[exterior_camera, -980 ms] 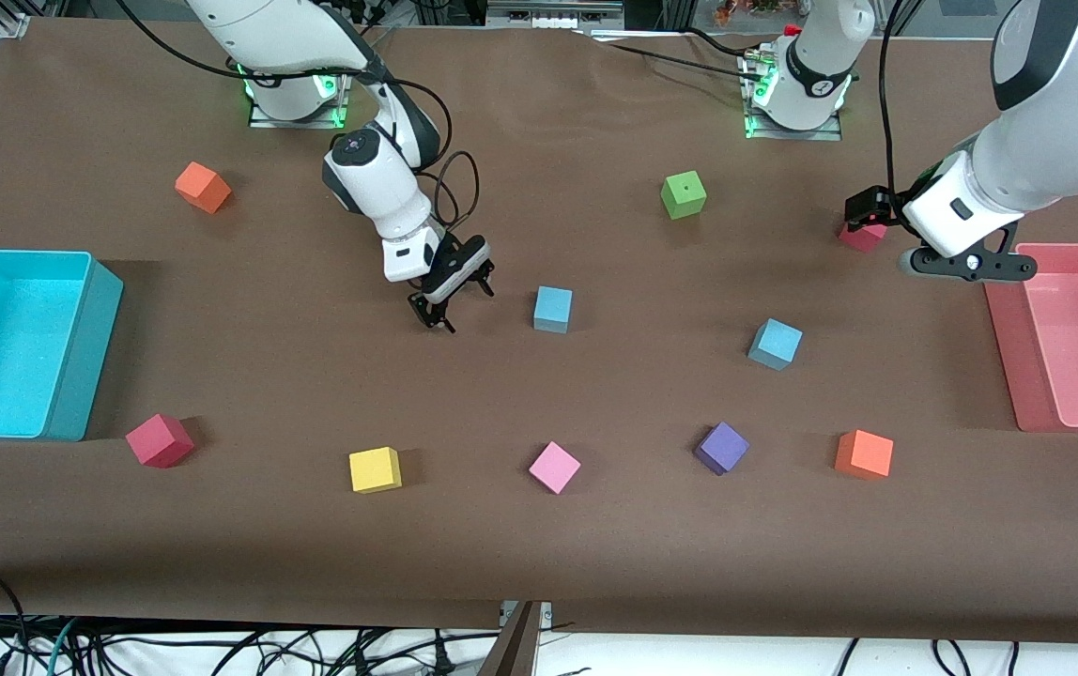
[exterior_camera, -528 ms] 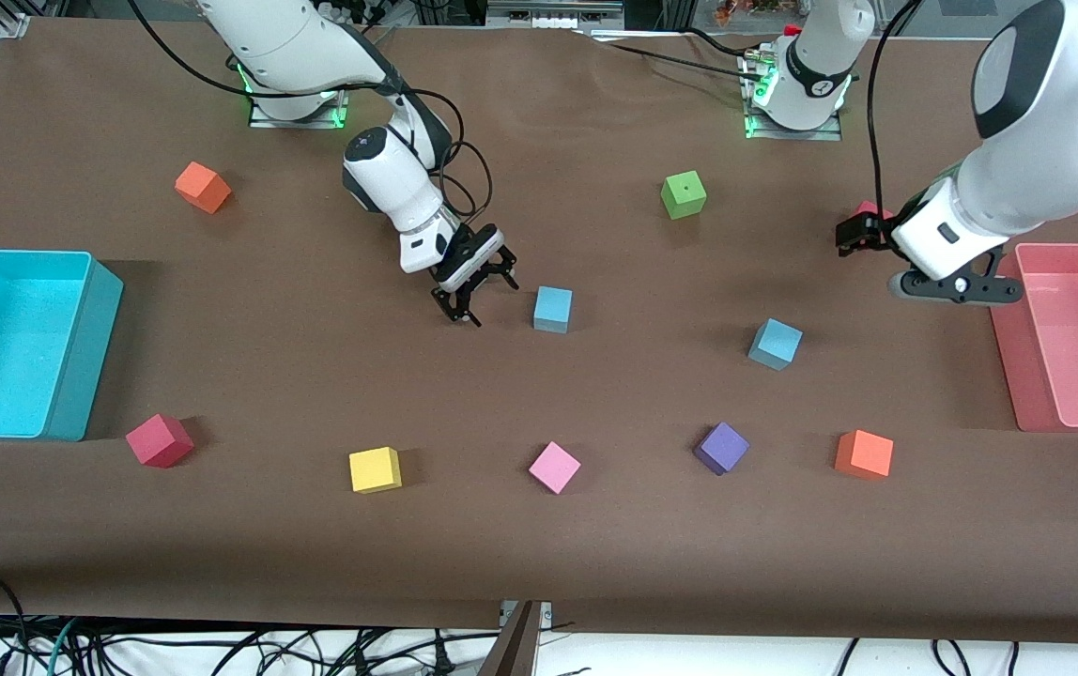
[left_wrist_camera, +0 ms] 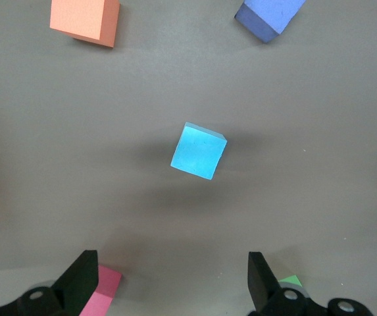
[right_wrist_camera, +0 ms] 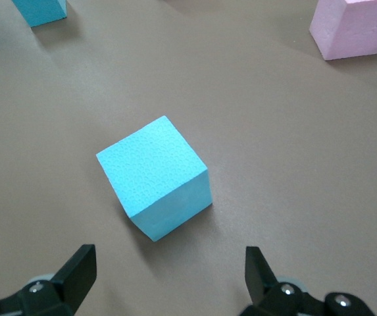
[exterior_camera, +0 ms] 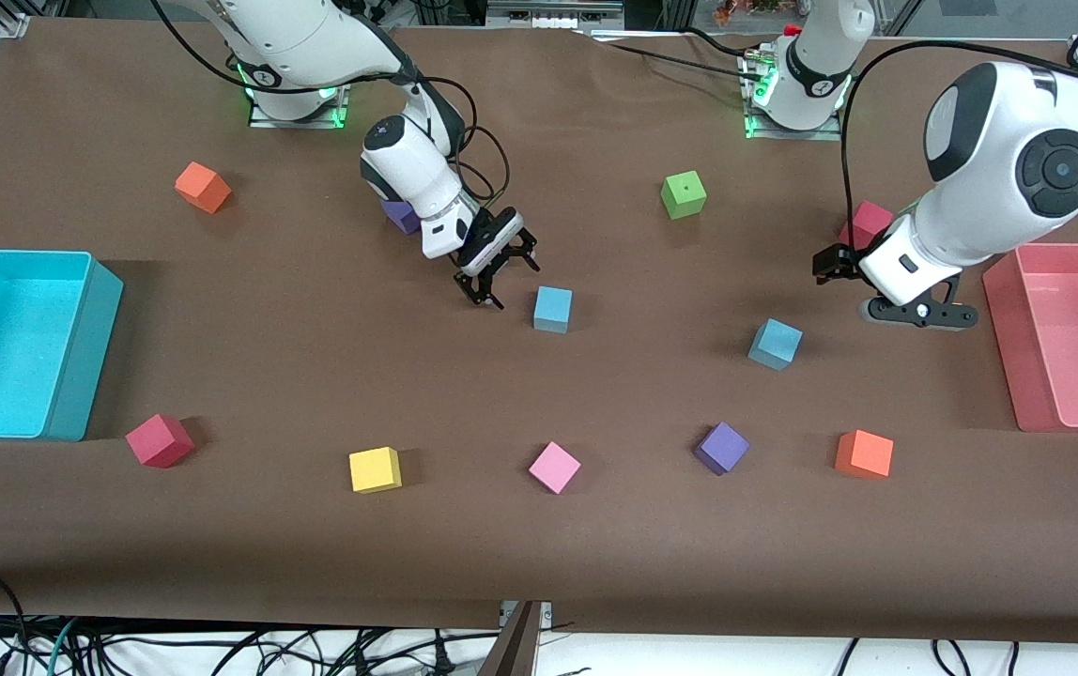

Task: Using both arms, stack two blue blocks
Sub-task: 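Lower the left gripper and close it on the second light blue cube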

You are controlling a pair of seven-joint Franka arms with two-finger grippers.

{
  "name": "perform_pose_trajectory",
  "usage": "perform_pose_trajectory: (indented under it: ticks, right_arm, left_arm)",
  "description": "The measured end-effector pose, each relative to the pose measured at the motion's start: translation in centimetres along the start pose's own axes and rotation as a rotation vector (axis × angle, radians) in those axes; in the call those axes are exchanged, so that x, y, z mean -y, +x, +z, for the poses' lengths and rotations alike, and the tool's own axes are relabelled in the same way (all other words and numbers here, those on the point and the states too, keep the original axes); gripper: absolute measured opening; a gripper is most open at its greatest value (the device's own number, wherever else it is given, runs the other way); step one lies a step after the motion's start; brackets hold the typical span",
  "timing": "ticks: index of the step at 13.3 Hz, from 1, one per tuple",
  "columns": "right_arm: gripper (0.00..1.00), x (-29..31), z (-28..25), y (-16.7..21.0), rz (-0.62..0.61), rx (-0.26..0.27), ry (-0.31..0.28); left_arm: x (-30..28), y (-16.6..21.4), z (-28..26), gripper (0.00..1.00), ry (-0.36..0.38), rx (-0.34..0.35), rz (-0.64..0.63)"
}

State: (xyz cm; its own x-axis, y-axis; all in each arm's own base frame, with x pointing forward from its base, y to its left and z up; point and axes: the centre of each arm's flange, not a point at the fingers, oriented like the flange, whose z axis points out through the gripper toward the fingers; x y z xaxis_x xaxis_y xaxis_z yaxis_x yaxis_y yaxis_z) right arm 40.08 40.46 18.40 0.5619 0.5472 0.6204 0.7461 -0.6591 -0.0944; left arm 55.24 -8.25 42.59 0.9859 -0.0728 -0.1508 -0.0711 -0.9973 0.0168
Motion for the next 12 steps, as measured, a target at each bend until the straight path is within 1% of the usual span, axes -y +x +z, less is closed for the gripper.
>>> perform_pose_trajectory:
  ticks: [4, 7, 10, 12]
  right_arm:
    - [1.0, 0.6, 0.6, -0.5, -0.001, 0.01, 0.01]
    - [1.0, 0.7, 1.3, -1.1, -0.002, 0.019, 0.014]
    - [1.0, 0.7, 1.8, -0.6, -0.037, 0.008, 0.016]
    - [1.0, 0.8, 2.4, -0.2, -0.051, 0.0, 0.018]
  left_arm:
    - [0.1, 0.1, 3.3, 1.0, -0.002, -0.032, 0.029]
    - [0.1, 1.1, 5.5, 1.0, -0.002, -0.038, 0.134]
    - [0.0, 2.3, 8.7, 1.0, -0.005, -0.027, 0.232]
    - [0.0, 3.0, 10.7, 1.0, -0.008, -0.028, 0.271]
